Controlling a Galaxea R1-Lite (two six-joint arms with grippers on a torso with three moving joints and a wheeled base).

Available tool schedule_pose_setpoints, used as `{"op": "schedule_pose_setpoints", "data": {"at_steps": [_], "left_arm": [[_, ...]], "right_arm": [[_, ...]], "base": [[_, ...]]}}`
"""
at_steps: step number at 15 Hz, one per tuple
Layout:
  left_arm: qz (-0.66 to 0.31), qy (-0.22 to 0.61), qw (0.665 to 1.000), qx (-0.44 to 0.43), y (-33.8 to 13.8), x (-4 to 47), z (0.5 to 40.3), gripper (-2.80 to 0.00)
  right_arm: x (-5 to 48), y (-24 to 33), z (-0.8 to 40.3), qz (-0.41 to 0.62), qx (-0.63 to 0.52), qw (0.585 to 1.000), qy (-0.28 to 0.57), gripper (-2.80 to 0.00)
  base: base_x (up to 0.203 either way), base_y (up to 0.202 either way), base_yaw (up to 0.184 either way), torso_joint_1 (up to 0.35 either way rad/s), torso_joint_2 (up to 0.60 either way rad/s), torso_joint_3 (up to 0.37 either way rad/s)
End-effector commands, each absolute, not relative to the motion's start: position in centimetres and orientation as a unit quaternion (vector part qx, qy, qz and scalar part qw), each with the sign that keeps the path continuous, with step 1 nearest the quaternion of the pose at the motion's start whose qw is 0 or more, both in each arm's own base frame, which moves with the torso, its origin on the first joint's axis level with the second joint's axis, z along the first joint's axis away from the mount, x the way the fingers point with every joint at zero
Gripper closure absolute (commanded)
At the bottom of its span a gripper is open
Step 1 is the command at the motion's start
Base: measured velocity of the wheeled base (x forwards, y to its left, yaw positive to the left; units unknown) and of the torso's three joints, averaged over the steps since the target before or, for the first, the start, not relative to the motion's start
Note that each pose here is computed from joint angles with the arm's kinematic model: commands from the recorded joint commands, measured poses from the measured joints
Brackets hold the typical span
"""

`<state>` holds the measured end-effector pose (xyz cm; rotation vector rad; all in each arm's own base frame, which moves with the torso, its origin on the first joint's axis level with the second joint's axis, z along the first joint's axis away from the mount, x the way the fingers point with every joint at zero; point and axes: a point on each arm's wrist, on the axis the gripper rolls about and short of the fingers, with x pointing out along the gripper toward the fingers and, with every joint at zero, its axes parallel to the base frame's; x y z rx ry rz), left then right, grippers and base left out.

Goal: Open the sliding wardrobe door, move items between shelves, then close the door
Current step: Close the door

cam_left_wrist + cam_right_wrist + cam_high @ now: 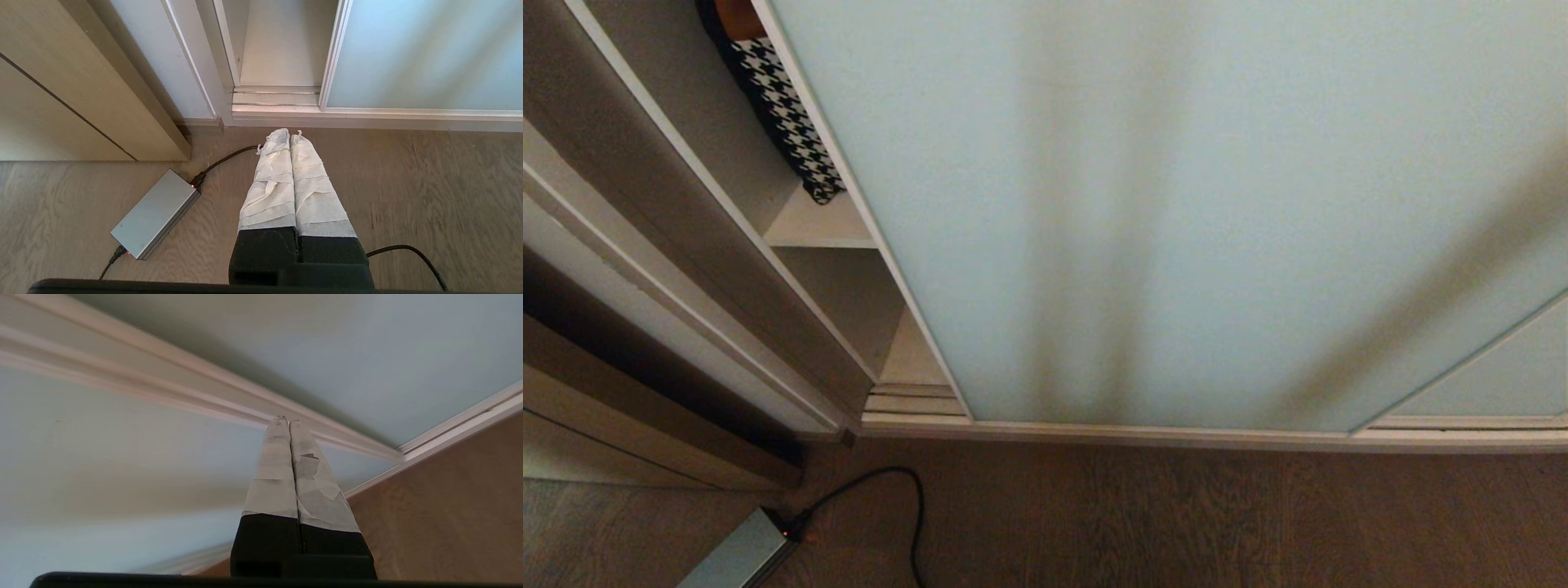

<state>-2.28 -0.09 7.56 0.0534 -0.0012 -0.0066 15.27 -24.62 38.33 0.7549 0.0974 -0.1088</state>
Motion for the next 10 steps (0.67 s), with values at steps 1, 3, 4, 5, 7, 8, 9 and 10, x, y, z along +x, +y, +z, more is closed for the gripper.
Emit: {"op": "schedule_pose_setpoints", "data": {"at_steps": [1, 3, 4, 5, 7, 8, 9, 10], "left_arm": [[-0.003, 0.000, 1.000, 0.027, -0.1, -2.3, 7.6, 0.00], [-0.003, 0.000, 1.000, 0.028, -0.1, -2.3, 7.6, 0.00], [-0.004, 0.000, 1.000, 0.027, -0.1, -2.3, 7.6, 0.00], [-0.003, 0.000, 1.000, 0.027, -0.1, -2.3, 7.6, 0.00], [-0.003, 0.000, 1.000, 0.027, -0.1, -2.3, 7.6, 0.00], [-0.003, 0.000, 1.000, 0.027, -0.1, -2.3, 7.6, 0.00], [-0.003, 0.000, 1.000, 0.027, -0.1, -2.3, 7.6, 0.00], [-0.004, 0.000, 1.000, 0.027, -0.1, -2.3, 7.6, 0.00]], "right_arm": [[16.5, -24.6, 37.8, -0.035, 0.376, 0.924, 0.059, 0.00], [17.3, -24.5, 37.5, -0.024, 0.379, 0.923, 0.067, 0.00], [17.6, -24.4, 37.5, -0.020, 0.380, 0.922, 0.069, 0.00], [17.9, -24.4, 37.3, -0.016, 0.382, 0.921, 0.072, 0.00], [18.3, -24.5, 37.1, -0.013, 0.381, 0.921, 0.074, 0.00], [18.5, -24.4, 37.1, -0.009, 0.381, 0.922, 0.076, 0.00], [18.7, -24.5, 36.9, -0.009, 0.383, 0.920, 0.078, 0.00], [18.8, -24.7, 36.7, -0.008, 0.387, 0.918, 0.081, 0.00]], "base": [[0.000, 0.000, 0.000, 0.000, 0.00, 0.000], [0.000, 0.000, 0.000, 0.000, 0.00, 0.000], [0.000, 0.000, 0.000, 0.000, 0.00, 0.000], [0.000, 0.000, 0.000, 0.000, 0.00, 0.000], [0.000, 0.000, 0.000, 0.000, 0.00, 0.000], [0.000, 0.000, 0.000, 0.000, 0.00, 0.000], [0.000, 0.000, 0.000, 0.000, 0.00, 0.000], [0.000, 0.000, 0.000, 0.000, 0.00, 0.000]]}}
